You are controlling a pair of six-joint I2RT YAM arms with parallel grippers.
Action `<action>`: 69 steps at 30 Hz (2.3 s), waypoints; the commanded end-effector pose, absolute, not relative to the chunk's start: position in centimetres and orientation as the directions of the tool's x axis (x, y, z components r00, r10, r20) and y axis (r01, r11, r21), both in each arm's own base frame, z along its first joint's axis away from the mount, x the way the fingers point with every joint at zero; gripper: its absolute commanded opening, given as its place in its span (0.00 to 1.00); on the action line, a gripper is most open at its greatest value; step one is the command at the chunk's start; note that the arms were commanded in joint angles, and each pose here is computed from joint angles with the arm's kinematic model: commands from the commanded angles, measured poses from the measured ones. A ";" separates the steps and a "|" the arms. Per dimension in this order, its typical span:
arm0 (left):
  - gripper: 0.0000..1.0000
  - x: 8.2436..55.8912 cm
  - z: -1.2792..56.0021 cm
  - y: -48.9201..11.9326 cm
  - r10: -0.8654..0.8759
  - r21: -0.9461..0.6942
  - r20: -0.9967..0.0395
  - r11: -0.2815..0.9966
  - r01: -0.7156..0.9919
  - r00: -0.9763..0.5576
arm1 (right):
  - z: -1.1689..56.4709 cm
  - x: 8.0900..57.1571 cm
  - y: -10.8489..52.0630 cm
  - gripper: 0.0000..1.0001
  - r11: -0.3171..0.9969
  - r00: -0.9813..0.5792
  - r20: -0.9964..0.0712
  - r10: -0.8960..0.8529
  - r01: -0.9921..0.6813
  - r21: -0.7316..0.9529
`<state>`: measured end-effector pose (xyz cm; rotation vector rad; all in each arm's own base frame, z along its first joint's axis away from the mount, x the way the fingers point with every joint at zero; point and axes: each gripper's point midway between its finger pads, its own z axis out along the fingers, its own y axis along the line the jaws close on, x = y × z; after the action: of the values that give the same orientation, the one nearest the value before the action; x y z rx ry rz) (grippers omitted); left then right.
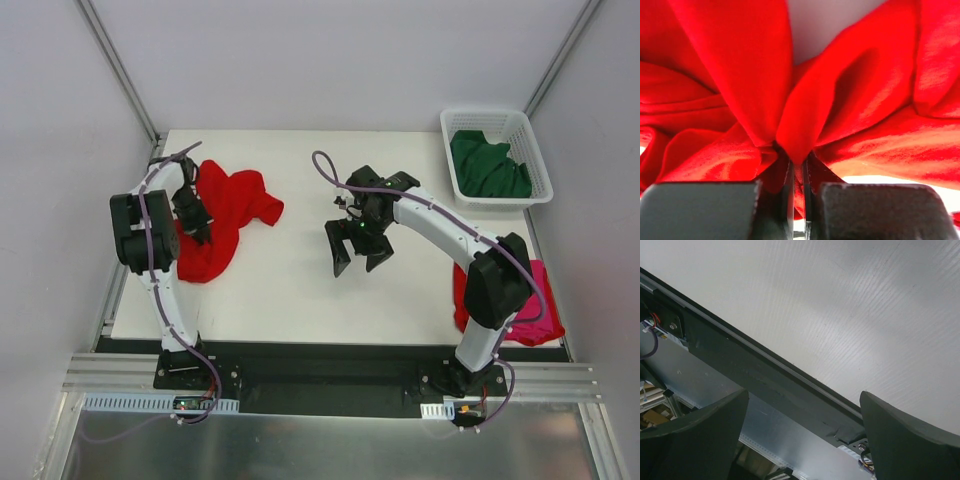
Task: Fold and stack the t-shirts
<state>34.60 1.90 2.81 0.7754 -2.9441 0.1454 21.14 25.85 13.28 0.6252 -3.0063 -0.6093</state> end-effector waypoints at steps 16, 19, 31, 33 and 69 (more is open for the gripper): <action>0.00 21.4 4.4 -19.8 0.266 -0.052 0.253 0.964 0.262 -0.930 | 15.5 25.0 26.2 0.96 0.844 -0.933 -0.120 -0.338 -0.357 0.400; 0.00 20.2 5.7 -20.6 0.333 -0.076 0.234 0.943 0.324 -0.913 | 15.7 25.7 26.0 0.96 0.847 -0.940 -0.124 -0.319 -0.341 0.409; 0.00 18.5 10.0 -13.3 0.171 0.042 0.161 0.983 0.180 -0.972 | 12.8 29.5 24.1 0.96 0.896 -0.931 -0.184 -0.315 -0.356 0.266; 0.00 18.5 10.4 -13.4 0.144 0.039 0.148 0.988 0.152 -0.978 | 11.7 30.3 23.9 0.96 0.902 -0.944 -0.179 -0.275 -0.318 0.290; 0.00 31.3 15.2 -7.8 -0.119 0.094 -0.106 0.987 -0.129 -0.987 | 10.1 18.5 19.6 0.01 0.913 -0.932 -0.047 -0.358 -0.360 0.191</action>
<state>28.79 -8.80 14.02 0.1509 -3.1793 -0.0888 20.22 22.24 5.72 0.5191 -3.0221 -0.3525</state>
